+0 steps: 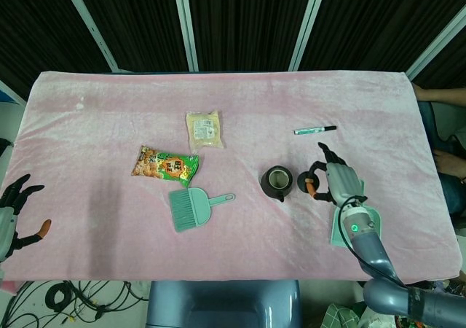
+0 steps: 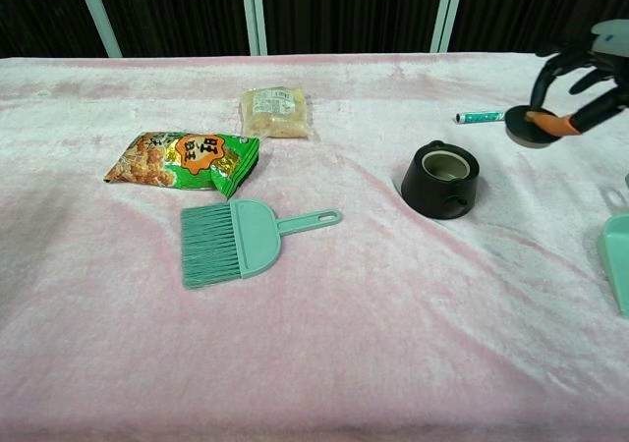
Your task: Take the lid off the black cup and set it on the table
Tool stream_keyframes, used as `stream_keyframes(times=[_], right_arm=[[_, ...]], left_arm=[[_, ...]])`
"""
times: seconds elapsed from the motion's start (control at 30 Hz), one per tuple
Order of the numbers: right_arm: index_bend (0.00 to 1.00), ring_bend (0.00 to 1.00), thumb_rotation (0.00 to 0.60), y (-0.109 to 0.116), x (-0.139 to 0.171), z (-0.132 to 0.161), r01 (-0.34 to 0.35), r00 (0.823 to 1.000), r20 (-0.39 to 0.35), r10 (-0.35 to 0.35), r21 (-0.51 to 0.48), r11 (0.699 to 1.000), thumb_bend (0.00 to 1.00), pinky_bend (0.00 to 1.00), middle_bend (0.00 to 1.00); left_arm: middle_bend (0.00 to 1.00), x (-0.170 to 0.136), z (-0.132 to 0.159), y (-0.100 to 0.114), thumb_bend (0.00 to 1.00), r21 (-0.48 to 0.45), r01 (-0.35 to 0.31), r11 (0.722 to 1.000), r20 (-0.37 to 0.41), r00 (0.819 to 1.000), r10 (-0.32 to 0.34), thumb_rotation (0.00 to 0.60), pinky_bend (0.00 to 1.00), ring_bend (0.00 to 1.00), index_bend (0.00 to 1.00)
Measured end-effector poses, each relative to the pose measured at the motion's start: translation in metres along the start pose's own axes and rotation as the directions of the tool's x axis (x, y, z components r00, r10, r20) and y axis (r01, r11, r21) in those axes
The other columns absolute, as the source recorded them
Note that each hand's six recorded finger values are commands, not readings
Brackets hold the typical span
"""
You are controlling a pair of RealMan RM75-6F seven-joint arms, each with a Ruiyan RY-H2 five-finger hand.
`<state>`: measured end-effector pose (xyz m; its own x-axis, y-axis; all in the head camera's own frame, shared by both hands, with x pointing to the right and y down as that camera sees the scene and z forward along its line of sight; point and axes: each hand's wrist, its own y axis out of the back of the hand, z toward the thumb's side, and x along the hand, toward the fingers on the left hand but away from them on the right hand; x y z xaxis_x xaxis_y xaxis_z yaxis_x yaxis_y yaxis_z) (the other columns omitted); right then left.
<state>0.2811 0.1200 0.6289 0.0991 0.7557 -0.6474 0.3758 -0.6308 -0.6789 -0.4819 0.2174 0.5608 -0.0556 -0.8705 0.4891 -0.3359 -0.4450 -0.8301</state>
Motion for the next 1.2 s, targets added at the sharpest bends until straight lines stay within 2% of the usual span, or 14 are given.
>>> stream_keyframes(times=[0.17, 0.33, 0.53, 0.8, 1.1, 1.2], right_arm=[[0.61, 0.08, 0.600, -0.011, 0.028, -0.018, -0.029, 1.000, 0.006, 0.029, 0.024, 0.999, 0.35, 0.14, 0.00], [0.61, 0.08, 0.600, -0.027, 0.037, -0.033, -0.044, 0.999, 0.020, 0.043, 0.052, 0.998, 0.35, 0.14, 0.00], [0.61, 0.08, 0.600, -0.055, 0.033, -0.046, -0.067, 0.997, 0.040, 0.065, 0.051, 0.996, 0.35, 0.14, 0.00], [0.61, 0.08, 0.600, -0.082, 0.019, -0.047, -0.073, 0.997, 0.032, 0.072, 0.056, 0.996, 0.35, 0.14, 0.00], [0.60, 0.08, 0.600, -0.093, 0.006, -0.051, -0.077, 0.996, 0.044, 0.074, 0.067, 0.995, 0.31, 0.14, 0.00], [0.57, 0.08, 0.600, -0.095, 0.005, -0.052, -0.085, 0.995, 0.050, 0.082, 0.067, 0.994, 0.30, 0.14, 0.00]], left_arm=[[0.02, 0.000, 0.000, 0.000, 0.34, 0.002, -0.001, 1.000, 0.002, 1.000, 0.001, 0.600, 0.19, 0.00, 0.20], [0.02, 0.000, 0.000, 0.000, 0.34, 0.000, -0.002, 1.000, 0.000, 1.000, 0.002, 0.600, 0.19, 0.00, 0.20], [0.02, 0.000, 0.000, 0.000, 0.34, 0.000, -0.002, 1.000, 0.000, 1.000, 0.002, 0.600, 0.19, 0.00, 0.20], [0.02, 0.000, -0.001, 0.000, 0.34, 0.000, 0.002, 1.000, -0.002, 1.000, -0.002, 0.600, 0.19, 0.00, 0.20], [0.02, 0.000, -0.001, -0.001, 0.34, 0.003, 0.006, 1.000, -0.005, 1.000, -0.006, 0.600, 0.19, 0.00, 0.20], [0.02, 0.000, -0.001, -0.001, 0.34, 0.003, 0.007, 1.000, -0.007, 1.000, -0.007, 0.600, 0.19, 0.00, 0.19]])
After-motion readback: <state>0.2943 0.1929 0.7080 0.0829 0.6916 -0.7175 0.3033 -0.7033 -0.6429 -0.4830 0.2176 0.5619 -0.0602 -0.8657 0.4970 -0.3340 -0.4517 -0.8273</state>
